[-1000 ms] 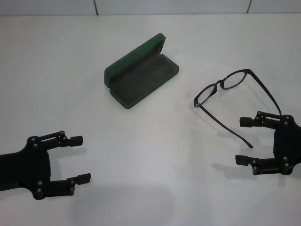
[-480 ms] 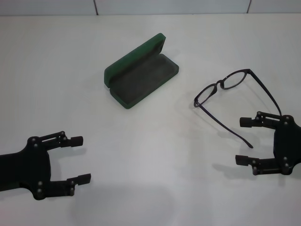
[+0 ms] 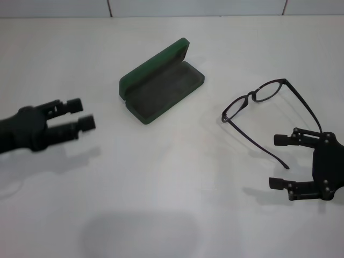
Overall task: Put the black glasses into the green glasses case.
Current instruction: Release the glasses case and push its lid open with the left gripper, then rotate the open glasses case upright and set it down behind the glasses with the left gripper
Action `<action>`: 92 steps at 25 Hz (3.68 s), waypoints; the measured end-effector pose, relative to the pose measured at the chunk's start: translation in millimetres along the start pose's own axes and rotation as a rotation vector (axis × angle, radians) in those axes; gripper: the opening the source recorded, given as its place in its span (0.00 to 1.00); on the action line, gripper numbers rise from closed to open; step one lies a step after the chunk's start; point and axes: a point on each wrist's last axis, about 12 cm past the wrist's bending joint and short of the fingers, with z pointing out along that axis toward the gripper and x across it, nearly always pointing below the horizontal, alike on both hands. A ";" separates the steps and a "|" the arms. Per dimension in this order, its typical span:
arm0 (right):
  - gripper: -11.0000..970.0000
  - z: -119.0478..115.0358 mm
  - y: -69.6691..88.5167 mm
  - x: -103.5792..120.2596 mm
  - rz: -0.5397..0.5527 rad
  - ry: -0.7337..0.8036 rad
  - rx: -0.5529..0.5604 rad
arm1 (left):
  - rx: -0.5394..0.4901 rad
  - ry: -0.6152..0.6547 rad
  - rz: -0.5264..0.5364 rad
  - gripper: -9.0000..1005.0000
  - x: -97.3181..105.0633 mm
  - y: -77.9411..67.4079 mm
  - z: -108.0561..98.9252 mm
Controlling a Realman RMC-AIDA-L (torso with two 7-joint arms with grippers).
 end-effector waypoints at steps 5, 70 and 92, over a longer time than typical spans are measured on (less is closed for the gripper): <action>0.88 0.5 -0.7 -0.7 -0.002 -0.001 -0.001 | -0.041 0.126 -0.175 0.80 -19.9 19.3 22.0; 0.89 18.4 -0.4 -1.6 -0.012 0.024 -0.050 | -0.309 0.751 0.387 0.23 -114.9 42.2 198.0; 0.88 16.8 -0.2 -0.9 -0.004 0.025 -0.045 | -0.001 0.738 0.652 0.21 -101.3 14.1 139.3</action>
